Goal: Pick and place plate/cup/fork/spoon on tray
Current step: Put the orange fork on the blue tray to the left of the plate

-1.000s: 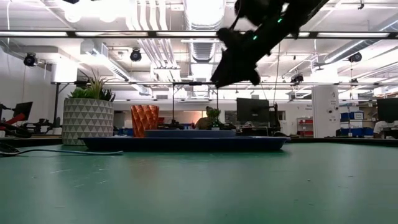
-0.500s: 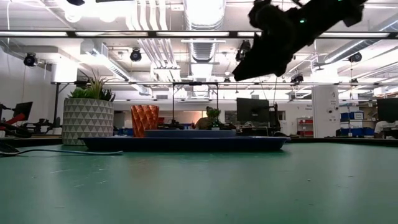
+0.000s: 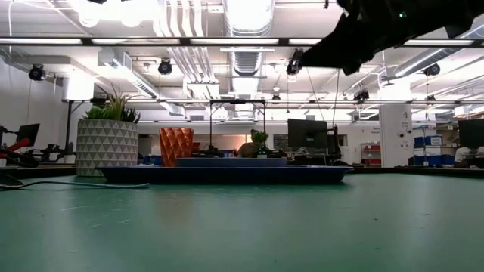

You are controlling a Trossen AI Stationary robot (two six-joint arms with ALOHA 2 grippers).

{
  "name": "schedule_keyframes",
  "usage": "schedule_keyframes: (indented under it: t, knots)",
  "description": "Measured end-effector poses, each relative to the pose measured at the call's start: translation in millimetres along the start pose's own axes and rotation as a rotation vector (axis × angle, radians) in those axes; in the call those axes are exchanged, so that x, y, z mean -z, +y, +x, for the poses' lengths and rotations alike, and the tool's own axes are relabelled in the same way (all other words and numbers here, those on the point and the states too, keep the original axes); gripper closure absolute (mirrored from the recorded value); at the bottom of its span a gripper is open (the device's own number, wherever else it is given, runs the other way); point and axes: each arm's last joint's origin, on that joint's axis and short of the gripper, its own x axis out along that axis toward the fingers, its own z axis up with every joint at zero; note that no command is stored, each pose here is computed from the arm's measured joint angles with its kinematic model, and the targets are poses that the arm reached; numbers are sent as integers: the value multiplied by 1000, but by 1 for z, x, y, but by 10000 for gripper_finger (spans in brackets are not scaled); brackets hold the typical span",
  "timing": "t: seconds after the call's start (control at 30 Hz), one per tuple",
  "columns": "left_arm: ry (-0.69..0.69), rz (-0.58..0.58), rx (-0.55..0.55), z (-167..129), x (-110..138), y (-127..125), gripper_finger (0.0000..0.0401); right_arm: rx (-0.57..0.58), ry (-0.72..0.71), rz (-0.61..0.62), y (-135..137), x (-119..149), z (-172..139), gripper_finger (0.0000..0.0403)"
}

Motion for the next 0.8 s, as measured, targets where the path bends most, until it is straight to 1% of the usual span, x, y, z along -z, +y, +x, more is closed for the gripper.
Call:
schedule_keyframes:
  t: [0.1,0.17,0.33,0.43,0.53,0.63,0.7,0.8]
  knots:
    - [3,-41,-1,1,0,-1,353,15,-78,-1,-8,0,-7,324]
    - [11,-70,2,1,2,-2,353,30,-104,1,-14,0,-12,328]
    - [32,-266,11,1,10,-9,353,52,-143,-13,-24,-3,-26,333]
    - [58,-455,17,1,19,-15,353,55,-174,-37,-27,-5,-34,332]
    - [139,-651,29,0,32,-24,353,58,-192,-58,-29,-4,-40,331]
    - [262,-836,18,-2,46,-31,353,61,-197,-85,-31,0,-45,331]
    - [367,-970,-1,-6,57,-35,353,65,-202,-106,-32,1,-47,331]
    - [579,-1167,10,-14,71,-40,353,66,-213,-110,-33,1,-51,332]
